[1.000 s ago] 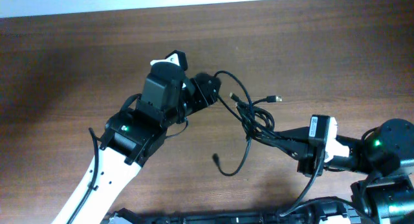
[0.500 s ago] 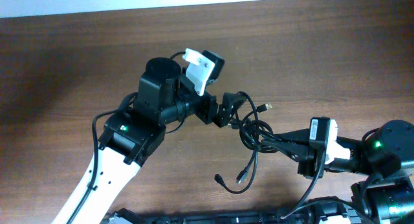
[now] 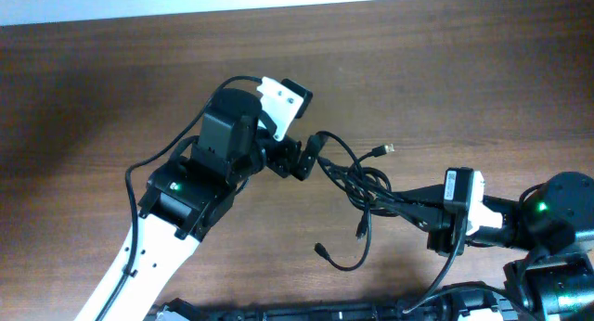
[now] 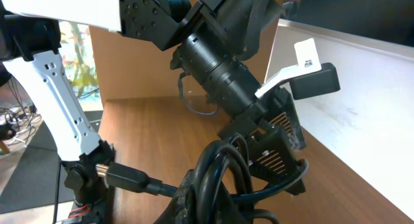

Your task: Untangle cables

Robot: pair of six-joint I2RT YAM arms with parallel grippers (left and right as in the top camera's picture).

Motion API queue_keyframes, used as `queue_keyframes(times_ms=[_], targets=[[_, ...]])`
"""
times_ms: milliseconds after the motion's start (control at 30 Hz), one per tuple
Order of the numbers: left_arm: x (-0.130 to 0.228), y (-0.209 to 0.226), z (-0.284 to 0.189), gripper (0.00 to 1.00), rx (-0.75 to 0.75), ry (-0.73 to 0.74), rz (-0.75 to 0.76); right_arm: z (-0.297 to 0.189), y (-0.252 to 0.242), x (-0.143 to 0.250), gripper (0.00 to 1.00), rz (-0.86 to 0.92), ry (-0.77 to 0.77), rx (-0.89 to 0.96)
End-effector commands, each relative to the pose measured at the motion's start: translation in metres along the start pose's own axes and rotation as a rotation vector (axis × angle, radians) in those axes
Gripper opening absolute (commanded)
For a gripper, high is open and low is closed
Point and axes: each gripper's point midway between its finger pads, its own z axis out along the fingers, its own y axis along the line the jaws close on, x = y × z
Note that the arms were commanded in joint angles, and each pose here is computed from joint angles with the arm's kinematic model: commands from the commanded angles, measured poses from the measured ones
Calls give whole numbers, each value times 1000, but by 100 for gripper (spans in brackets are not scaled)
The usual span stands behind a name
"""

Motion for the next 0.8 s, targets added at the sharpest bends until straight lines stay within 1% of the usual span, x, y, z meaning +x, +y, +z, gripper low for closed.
queue_keyframes(times_ms=[0,100,133,200,267,333,433,533,767], targets=[[5,9,-7,99,-52,16,-151,-2,7,-7,4,-26,-14,-22],[18,7,-8,99,-59,61,-474,-2,7,-7,4,-26,-14,-22],[18,2,-8,99,-34,65,-582,-2,7,-7,4,-26,-14,-22],[18,-7,-8,99,11,80,-716,-2,7,-7,4,-26,-14,-22],[17,-8,-8,99,11,85,-895,-2,7,-7,4,-25,-14,-22],[17,-8,-8,99,8,86,-984,-2,7,-7,4,-26,-14,-22],[17,-9,-8,99,15,89,-996,-2,7,-7,4,-26,-14,-22],[14,-16,-11,99,53,93,-994,-2,7,-7,4,-26,-14,-22],[-18,-22,-46,99,130,-55,-955,-2,7,-7,4,-26,-14,-22]])
